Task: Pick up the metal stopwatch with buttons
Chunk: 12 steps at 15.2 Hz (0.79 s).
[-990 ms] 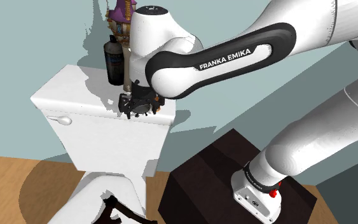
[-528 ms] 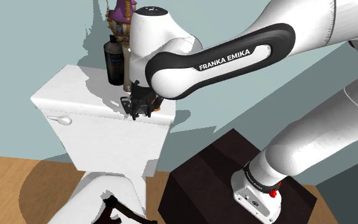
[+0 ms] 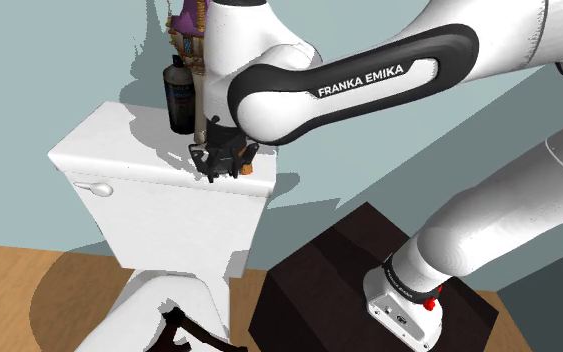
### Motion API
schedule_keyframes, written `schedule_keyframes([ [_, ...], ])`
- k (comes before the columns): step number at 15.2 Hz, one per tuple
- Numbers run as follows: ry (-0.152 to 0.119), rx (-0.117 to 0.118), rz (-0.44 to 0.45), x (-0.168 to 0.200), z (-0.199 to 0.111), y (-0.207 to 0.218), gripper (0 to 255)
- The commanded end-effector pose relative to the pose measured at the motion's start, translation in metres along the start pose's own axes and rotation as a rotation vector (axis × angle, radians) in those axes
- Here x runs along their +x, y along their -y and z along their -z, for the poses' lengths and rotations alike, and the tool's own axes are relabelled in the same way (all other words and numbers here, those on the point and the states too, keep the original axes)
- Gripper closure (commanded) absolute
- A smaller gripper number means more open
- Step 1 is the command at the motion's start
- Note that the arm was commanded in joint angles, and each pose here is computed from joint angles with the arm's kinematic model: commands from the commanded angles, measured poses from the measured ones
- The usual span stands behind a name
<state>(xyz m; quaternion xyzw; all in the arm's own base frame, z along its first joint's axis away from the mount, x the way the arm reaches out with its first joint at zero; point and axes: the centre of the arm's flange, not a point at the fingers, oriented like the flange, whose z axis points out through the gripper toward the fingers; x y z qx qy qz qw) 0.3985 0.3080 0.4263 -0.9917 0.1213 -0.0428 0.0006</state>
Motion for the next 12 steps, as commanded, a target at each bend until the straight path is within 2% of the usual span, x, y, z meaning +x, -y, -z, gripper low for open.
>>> schedule_keyframes([
  [1, 0.0, 0.0, 0.0, 0.001, 0.011, 0.0, 255],
  [10, 0.0, 0.0, 0.0, 0.005, 0.058, 0.001, 255],
  [12, 0.0, 0.0, 0.0, 0.005, 0.059, 0.001, 255],
])
